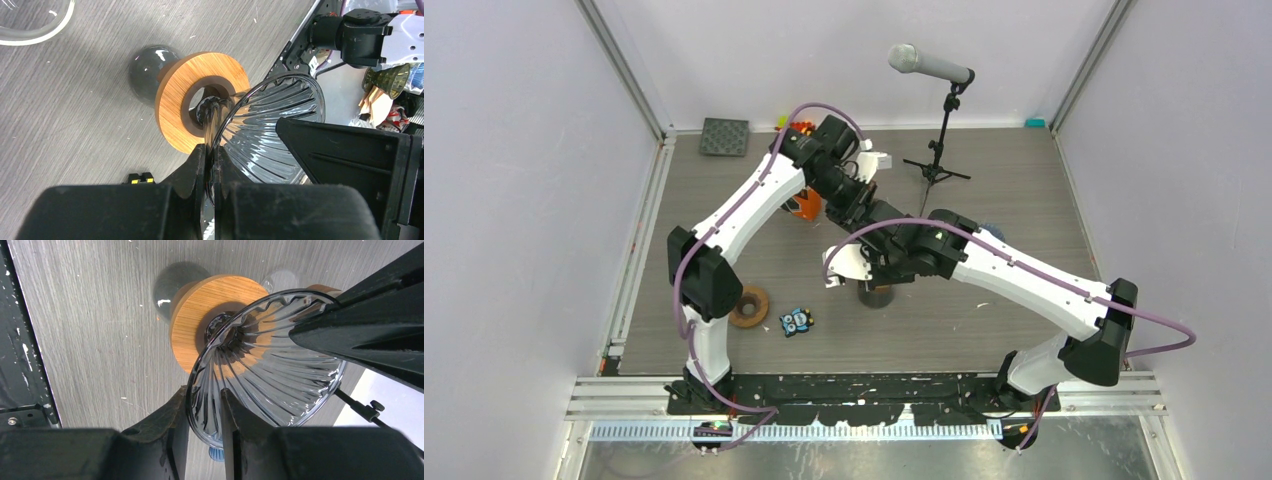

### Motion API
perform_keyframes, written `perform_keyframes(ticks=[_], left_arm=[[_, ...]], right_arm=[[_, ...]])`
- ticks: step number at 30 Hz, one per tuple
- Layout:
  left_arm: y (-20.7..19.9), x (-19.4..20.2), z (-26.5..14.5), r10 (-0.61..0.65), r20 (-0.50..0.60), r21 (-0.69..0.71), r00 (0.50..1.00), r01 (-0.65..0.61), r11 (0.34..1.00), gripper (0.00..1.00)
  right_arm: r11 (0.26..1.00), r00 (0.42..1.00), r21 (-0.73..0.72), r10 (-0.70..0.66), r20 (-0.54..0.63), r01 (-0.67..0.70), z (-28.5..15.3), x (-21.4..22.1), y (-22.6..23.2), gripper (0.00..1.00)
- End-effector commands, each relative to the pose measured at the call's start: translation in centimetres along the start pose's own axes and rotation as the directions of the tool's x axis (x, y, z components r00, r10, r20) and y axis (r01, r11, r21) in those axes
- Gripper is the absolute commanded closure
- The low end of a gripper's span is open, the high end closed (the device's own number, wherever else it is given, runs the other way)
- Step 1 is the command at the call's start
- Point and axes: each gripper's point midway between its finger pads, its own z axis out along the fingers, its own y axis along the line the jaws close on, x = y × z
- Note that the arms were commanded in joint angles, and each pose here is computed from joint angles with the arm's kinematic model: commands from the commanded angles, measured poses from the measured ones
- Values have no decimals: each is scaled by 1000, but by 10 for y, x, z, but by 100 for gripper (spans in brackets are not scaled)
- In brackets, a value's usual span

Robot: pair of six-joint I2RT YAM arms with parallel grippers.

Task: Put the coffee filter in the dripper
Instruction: Place the coffee dripper in the dripper holder.

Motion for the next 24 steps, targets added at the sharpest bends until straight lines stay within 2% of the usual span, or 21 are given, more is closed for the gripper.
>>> perform_keyframes(ticks=[1,24], left_arm=[[-16,-3,-1,42,23,37,999,-43,998,100],[5,12,30,75,-4,-4,997,-75,997,100]], right_arm=[[998,1000,67,15,-21,-13,4,3,-13,73],[999,998,25,33,-63,-31,29,20,8,98]])
